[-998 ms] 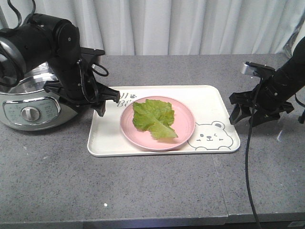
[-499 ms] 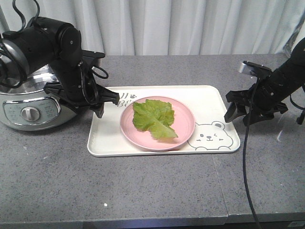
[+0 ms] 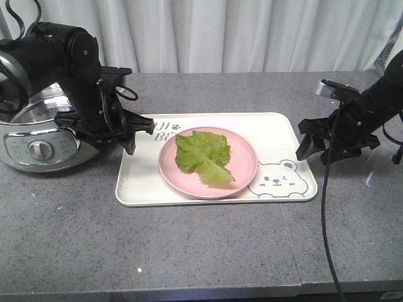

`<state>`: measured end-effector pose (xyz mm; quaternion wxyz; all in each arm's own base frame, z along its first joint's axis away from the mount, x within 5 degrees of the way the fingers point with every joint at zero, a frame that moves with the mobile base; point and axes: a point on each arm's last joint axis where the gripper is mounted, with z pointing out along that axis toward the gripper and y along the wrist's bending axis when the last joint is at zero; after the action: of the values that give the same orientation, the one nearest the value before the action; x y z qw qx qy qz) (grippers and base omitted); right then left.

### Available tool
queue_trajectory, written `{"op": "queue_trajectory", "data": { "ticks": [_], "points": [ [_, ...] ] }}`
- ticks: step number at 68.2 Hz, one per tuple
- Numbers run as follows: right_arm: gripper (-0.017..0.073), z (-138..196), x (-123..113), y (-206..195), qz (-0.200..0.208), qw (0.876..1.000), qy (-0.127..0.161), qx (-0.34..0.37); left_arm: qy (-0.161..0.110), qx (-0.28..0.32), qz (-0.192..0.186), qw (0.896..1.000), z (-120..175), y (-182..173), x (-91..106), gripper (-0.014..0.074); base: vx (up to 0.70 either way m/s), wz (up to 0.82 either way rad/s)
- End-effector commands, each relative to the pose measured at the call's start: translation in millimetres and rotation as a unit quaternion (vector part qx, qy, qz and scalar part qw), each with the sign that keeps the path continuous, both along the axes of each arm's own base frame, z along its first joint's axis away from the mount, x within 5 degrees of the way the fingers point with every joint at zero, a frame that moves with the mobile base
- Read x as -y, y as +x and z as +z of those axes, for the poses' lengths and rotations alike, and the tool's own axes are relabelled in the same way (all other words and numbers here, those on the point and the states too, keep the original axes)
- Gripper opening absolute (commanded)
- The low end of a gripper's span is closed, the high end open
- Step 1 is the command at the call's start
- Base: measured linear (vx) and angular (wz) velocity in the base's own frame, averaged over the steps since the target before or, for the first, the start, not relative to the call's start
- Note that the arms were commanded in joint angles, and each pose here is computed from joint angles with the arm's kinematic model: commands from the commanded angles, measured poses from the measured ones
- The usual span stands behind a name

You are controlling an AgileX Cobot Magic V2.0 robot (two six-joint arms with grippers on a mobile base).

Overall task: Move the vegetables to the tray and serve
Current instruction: 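Lower both grippers onto the tray's short edges and close them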

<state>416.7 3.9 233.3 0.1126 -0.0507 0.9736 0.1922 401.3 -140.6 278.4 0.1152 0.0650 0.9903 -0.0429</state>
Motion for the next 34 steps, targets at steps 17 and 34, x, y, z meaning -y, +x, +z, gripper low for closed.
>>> {"op": "queue_trajectory", "data": {
  "ticks": [17,34],
  "points": [
    [0.0444,26,-1,-2,0.0,0.999,0.008,0.039,-0.018,0.017,0.006,1.0,17,-3,-0.9,0.0386,0.0,0.0],
    [0.0444,11,-1,2,0.002,1.0,0.01,0.015,-0.017,0.016,0.006,1.0,16,-3,-0.8,0.0386,0.0,0.0]
  ]
}}
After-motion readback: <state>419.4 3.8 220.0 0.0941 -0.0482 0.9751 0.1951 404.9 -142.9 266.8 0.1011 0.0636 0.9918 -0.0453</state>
